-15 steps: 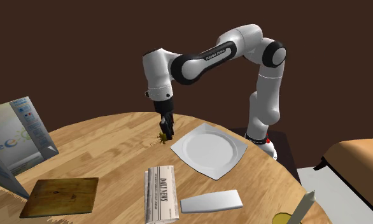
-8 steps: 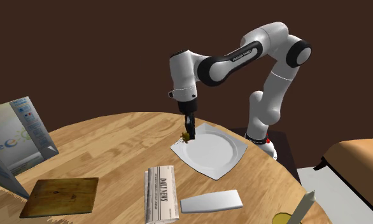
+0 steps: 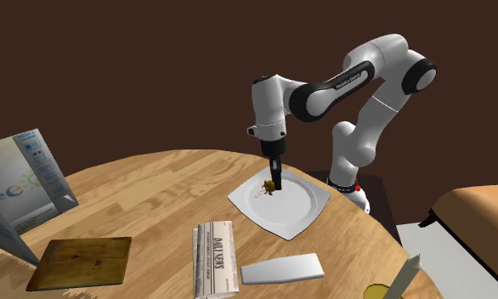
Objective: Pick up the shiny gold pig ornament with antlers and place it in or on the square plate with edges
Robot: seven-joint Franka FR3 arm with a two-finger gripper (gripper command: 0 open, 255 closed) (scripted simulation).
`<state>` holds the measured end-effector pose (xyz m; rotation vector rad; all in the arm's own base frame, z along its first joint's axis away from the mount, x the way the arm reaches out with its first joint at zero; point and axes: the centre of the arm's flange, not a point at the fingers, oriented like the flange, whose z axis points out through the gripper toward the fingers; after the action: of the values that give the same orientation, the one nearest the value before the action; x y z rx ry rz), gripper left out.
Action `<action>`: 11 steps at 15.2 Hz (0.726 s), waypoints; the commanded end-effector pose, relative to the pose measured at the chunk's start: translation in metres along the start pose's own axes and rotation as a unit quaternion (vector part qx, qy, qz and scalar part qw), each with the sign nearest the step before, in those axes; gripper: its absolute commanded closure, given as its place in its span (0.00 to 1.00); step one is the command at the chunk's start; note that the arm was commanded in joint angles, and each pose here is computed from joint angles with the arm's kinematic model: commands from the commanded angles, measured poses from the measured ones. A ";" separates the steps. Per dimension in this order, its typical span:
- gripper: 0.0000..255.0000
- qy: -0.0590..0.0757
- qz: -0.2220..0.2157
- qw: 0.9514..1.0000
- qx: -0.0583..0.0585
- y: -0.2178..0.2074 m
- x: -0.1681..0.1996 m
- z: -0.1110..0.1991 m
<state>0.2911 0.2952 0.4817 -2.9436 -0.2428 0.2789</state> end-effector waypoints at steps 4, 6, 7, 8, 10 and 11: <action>1.00 0.000 0.000 1.000 0.000 0.006 0.005 0.025; 1.00 0.000 0.000 1.000 0.000 0.008 0.006 0.032; 1.00 0.000 0.000 1.000 0.000 0.008 0.006 0.032; 1.00 0.000 0.000 1.000 0.000 0.008 0.006 0.032; 1.00 0.000 0.000 1.000 0.000 0.008 0.006 0.032; 1.00 0.000 0.000 1.000 0.000 0.008 0.006 0.032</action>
<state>0.2915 0.2940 0.4483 -2.9435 -0.2424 0.2787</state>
